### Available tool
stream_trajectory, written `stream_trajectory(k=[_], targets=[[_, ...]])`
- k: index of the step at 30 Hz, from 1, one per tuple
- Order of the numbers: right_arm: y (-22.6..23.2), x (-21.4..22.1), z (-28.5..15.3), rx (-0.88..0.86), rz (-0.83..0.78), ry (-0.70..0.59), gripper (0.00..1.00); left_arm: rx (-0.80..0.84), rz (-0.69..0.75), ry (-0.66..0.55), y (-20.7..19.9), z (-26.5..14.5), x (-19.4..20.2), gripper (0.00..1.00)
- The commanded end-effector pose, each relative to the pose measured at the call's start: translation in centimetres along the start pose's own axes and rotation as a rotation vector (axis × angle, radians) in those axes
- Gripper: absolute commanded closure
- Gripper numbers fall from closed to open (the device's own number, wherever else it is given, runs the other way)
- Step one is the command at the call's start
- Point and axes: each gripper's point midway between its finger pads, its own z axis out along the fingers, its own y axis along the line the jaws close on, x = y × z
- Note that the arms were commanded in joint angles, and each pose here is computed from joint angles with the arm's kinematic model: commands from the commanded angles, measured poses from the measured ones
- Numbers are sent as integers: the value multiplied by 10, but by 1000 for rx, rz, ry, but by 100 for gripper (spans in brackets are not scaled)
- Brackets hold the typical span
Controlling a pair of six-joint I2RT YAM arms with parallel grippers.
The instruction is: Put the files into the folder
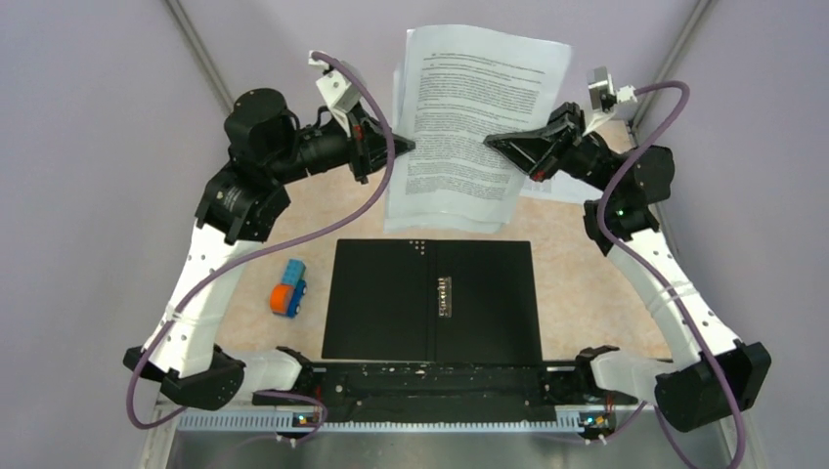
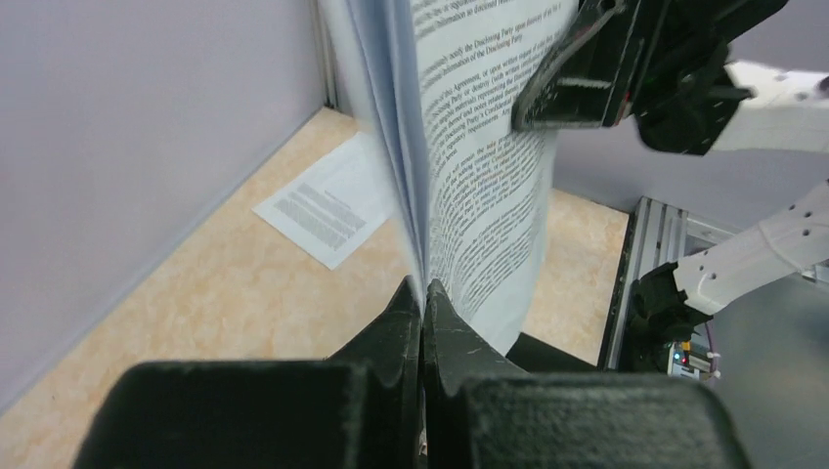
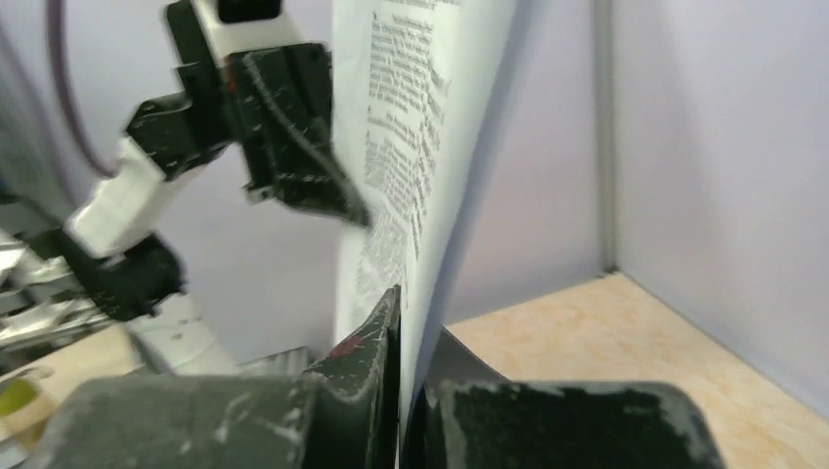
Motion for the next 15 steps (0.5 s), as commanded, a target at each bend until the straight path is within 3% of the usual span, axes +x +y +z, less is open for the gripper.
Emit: stream_trajectory(k=[1,5,11,15], targets=[[-40,5,-6,326,-112,63,100,-28,28,-96,5,0,3,100],[-60,38,-17,490,-166,155,100,-85,2,-128,21,11,39,100],[-93,75,-60,699,-254,153,100,-115,39,-168,39,30,94,100],[-101,100,-73,724,-250,174,100,-140,59,-173,47,42,127,100]])
